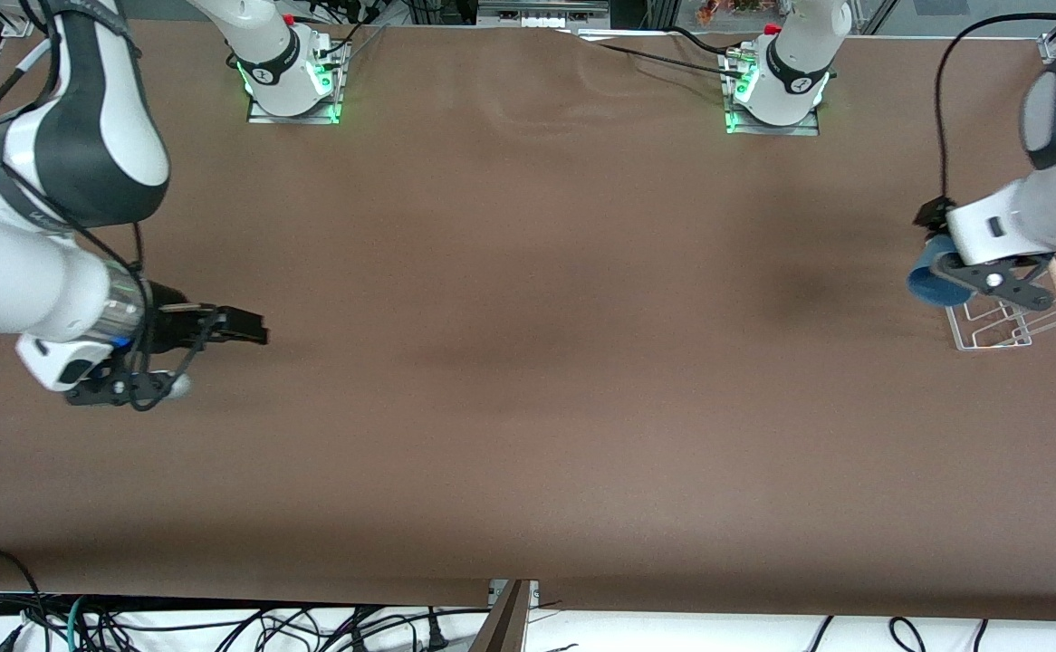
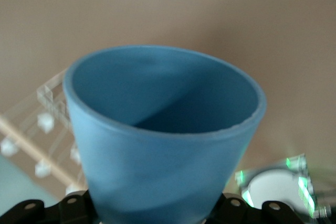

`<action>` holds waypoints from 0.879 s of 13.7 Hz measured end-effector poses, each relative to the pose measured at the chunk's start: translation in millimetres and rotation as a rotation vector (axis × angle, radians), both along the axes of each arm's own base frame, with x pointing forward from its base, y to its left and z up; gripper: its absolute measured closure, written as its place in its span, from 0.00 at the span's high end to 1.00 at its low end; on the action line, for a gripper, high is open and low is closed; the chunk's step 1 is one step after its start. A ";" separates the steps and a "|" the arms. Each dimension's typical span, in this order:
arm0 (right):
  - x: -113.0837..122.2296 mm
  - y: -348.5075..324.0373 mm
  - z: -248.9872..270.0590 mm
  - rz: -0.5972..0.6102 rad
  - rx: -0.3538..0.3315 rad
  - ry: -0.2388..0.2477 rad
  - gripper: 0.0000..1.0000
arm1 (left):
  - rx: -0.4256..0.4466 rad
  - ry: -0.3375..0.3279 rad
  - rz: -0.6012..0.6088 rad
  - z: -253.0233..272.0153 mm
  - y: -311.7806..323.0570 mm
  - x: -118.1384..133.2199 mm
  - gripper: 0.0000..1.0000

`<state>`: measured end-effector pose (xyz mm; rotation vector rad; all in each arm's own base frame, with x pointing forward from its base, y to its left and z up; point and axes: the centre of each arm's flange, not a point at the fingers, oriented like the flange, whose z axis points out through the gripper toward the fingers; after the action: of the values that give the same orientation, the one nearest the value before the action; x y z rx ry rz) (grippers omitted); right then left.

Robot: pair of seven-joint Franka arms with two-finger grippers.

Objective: Transfer cup to left arm and place on rack
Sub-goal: 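Carry the cup to the rack with the left gripper while the right gripper retracts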

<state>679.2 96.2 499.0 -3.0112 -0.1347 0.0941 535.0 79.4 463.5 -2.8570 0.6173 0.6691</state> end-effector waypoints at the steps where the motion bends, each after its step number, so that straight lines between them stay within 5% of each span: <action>1: -2.0 -16.5 10.5 -0.008 -0.013 -0.015 1.00 | 0.043 0.064 0.017 -7.3 18.5 -6.9 0.69; 5: -29.1 -54.1 54.4 -0.015 -0.115 -0.068 1.00 | 0.280 0.326 0.072 -52.2 53.7 -23.0 0.69; 8: -62.0 -71.1 85.4 -0.022 -0.199 -0.092 1.00 | 0.418 0.589 0.082 -102.4 77.3 -37.8 0.69; 12: -87.4 -79.8 86.6 -0.029 -0.214 -0.060 1.00 | 0.487 0.822 0.100 -168.2 112.2 -56.4 0.69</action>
<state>591.8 16.3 585.6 -3.2296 -0.0927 0.0156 478.6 191.5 295.3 -2.0972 0.3155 1.7513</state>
